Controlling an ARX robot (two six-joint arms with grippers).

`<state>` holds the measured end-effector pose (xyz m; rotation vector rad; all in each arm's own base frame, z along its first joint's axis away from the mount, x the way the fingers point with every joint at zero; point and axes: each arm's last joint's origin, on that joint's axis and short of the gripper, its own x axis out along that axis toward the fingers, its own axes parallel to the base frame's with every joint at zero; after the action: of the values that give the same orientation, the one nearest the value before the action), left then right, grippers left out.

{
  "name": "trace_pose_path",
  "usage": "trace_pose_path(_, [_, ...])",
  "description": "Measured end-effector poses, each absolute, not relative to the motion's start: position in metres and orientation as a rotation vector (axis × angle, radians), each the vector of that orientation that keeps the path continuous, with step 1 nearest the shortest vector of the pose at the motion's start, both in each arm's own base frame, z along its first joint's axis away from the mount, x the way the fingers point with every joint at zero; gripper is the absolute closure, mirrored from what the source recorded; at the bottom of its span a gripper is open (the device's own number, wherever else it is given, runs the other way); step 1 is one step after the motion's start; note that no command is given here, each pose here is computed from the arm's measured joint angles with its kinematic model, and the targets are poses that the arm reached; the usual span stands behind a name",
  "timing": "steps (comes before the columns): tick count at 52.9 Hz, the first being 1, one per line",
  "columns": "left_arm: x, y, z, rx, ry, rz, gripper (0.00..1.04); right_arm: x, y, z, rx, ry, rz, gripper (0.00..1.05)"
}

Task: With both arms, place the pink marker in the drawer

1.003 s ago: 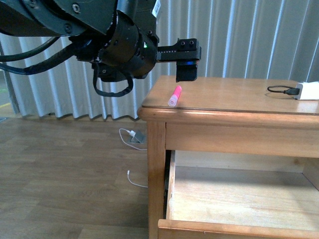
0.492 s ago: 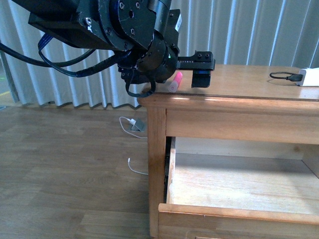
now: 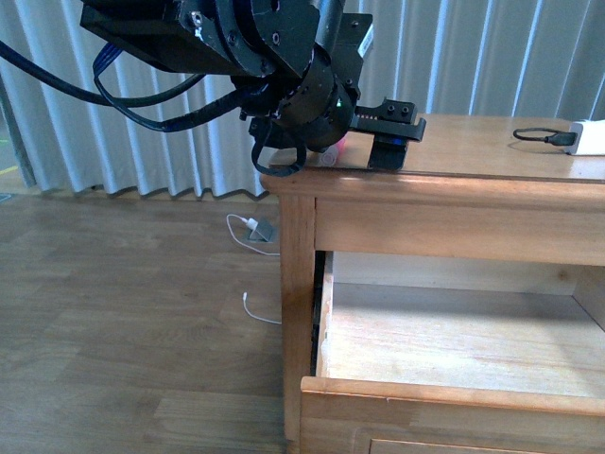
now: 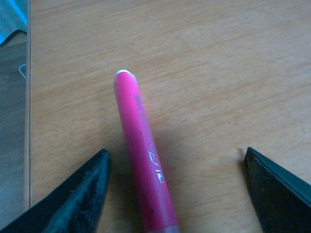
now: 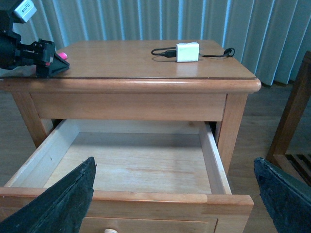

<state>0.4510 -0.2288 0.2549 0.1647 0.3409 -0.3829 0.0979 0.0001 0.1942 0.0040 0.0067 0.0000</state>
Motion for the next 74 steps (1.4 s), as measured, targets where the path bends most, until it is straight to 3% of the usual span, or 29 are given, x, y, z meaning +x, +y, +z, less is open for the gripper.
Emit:
trace_pose_path(16, [0.451,-0.230,0.254,0.197,0.330,-0.396,0.69,0.098,0.000,0.194,0.004,0.007,0.000,0.08])
trace_pose_path(25, [0.450,-0.223,0.253,0.197,0.324,-0.394,0.90,0.098,0.000,0.194,0.004,0.007,0.000,0.08])
trace_pose_path(42, [0.426,-0.204,0.256,0.173,0.291,-0.455,0.90,0.098,0.000,0.194,0.004,0.007,0.000,0.08])
trace_pose_path(57, [0.364,-0.186,0.277,0.181,0.203,-0.618,0.90,0.098,0.000,0.194,0.004,0.007,0.000,0.08])
trace_pose_path(74, [0.328,-0.194,0.235,0.276,0.278,-0.747,0.90,0.098,0.000,0.194,0.004,0.007,0.000,0.08])
